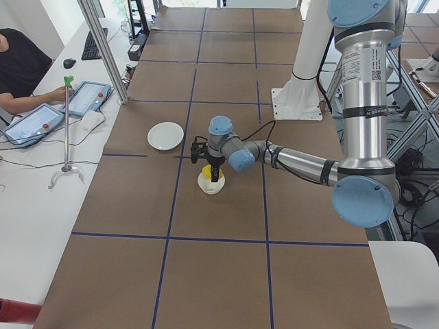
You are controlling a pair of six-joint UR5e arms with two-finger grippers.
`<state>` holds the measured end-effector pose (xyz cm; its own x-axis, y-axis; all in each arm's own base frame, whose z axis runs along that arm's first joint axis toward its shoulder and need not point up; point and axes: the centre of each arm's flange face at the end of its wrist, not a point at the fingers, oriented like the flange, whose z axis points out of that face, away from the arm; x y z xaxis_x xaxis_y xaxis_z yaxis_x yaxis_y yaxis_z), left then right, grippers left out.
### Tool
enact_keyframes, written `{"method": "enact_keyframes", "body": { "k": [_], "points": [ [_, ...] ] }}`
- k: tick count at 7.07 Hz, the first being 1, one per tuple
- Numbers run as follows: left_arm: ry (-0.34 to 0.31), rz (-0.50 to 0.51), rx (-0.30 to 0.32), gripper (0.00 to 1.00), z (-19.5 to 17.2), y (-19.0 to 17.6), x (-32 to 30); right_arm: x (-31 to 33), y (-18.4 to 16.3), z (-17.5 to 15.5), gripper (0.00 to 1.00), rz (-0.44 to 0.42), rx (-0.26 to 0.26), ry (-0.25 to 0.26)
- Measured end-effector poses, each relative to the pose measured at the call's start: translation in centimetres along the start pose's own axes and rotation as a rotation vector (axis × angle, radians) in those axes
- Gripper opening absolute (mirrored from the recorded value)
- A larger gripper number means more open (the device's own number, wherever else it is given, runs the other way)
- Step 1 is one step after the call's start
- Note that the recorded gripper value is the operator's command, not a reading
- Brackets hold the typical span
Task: Move lemon from plate to bowl
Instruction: 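Lower the lemon into the white bowl and open the left gripper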
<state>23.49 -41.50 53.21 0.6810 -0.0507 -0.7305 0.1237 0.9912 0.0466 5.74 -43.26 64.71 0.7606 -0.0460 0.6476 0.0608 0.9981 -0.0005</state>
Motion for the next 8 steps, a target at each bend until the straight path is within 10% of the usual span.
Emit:
{"method": "enact_keyframes", "body": {
  "k": [1,2,8],
  "points": [
    [-0.003,0.002,-0.006,0.88,0.29,0.39,-0.37,0.00,0.00,0.00,1.00,0.000,0.000,0.000],
    [-0.005,0.004,-0.011,1.00,0.47,0.54,-0.60,0.00,0.00,0.00,1.00,0.000,0.000,0.000],
    [0.029,0.052,-0.050,1.00,0.00,0.35,0.09,0.00,0.00,0.00,1.00,0.000,0.000,0.000]
  ]
}}
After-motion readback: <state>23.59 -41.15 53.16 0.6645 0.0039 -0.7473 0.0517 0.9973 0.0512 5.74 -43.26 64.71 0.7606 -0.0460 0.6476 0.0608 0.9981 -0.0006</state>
